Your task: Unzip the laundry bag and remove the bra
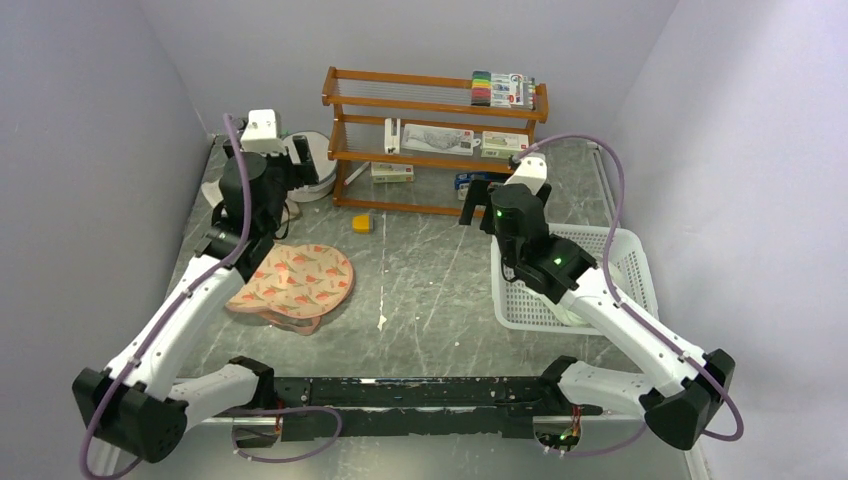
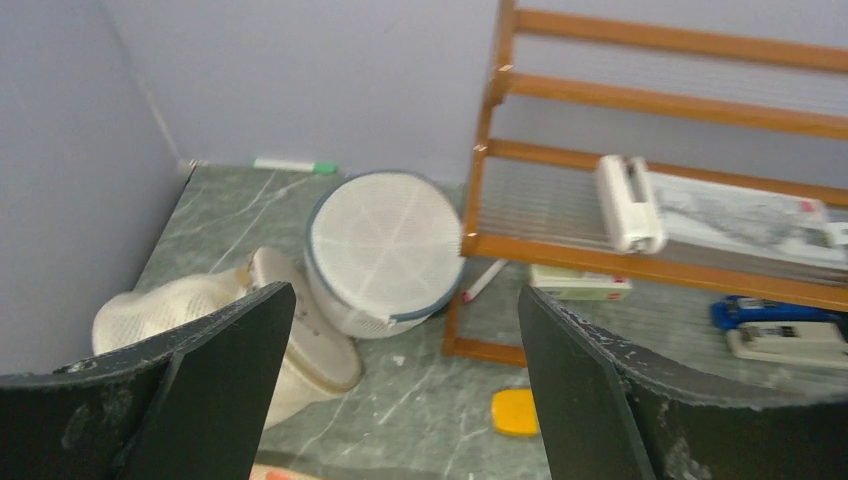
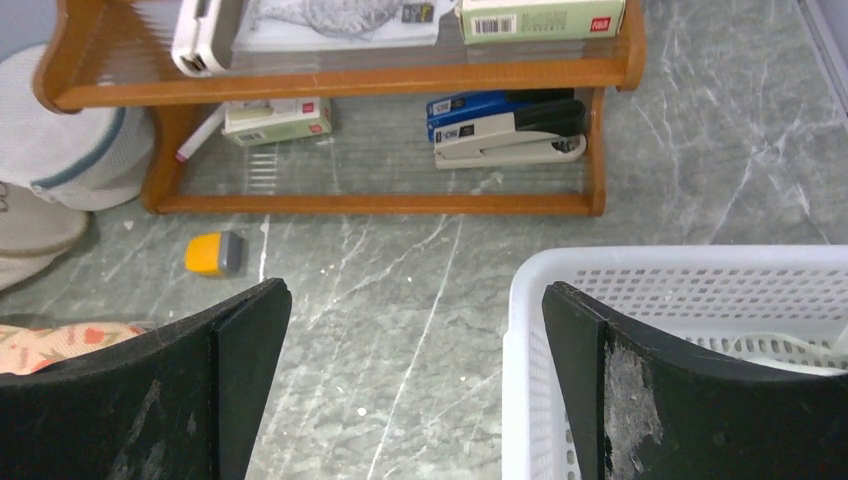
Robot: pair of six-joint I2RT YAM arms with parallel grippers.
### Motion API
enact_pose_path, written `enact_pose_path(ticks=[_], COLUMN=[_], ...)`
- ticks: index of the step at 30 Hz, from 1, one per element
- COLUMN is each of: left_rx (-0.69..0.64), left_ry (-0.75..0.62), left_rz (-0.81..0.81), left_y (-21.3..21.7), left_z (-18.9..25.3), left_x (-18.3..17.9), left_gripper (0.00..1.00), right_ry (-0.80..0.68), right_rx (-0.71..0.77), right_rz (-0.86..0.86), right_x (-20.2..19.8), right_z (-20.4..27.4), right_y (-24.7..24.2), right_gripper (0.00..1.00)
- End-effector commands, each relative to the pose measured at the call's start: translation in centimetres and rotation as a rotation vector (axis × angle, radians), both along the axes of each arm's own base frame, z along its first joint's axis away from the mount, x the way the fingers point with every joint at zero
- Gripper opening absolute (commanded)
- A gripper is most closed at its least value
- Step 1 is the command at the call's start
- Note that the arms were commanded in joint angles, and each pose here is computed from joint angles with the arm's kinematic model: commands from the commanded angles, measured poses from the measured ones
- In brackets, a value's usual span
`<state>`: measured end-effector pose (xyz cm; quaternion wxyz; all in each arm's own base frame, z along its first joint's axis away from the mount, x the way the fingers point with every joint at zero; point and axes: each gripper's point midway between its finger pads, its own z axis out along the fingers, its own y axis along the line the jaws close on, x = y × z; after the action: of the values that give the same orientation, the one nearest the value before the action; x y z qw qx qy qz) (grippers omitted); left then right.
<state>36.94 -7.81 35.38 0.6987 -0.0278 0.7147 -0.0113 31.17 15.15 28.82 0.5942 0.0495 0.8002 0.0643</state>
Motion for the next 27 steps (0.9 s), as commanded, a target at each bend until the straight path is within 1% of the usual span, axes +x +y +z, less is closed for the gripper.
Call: enact_pose_path(ticks=[1,6,9,12,15,21,25,26,27], left_rx=[-0.011,-0.021,-0.002,-0.012,-0.015,-0.028,-0.033,-0.029,-0.028], left_ry=[0.044,0.151,0.192,0.232,0.277,0.374,0.442,0.460,0.478], left_rz=[0.148,0.279,0.361,0.414,0.427,0.416,0.412,0.401,0.388], left_y=[2.9,6.4,8.6,10.5,11.4,12.3,12.9,12.9,12.8], left_z=[-1.5,-4.7,-6.3,-7.9,-9.5,-13.3,-15.7,-16.3,-16.9], left_x=[2.1,4.2,4.8,5.4,6.2,8.0,8.8,9.1,9.4], left_gripper=[0.94,0.94,0.94,0.93,0.94,0.93,0.94,0.95,0.83], right_ry=[0.030,0.025,-0.006,-0.045,-0.038,0.010,0.018,0.019,0.022], right_rx=[0.000,-0.015,-0.021,-0.023,-0.054,-0.048,-0.069,-0.071,-0.070], right_rz=[-0.046,-0.054,-0.071,-0.085,-0.095,-0.080,-0.057,-0.052,-0.048], right_x=[-0.2,-0.3,-0.2,0.0,0.0,-0.2,0.1,0.2,0.3], right_z=[-0.6,-1.2,-1.1,-0.2,-1.3,-3.3,-3.1,-3.0,-2.9], right_y=[-0.4,-0.7,-1.1,-1.5,-1.8,-1.3,-0.8,-0.7,-0.5], right_gripper=[1.00,1.00,1.00,1.00,1.00,1.00,1.00,1.00,1.00])
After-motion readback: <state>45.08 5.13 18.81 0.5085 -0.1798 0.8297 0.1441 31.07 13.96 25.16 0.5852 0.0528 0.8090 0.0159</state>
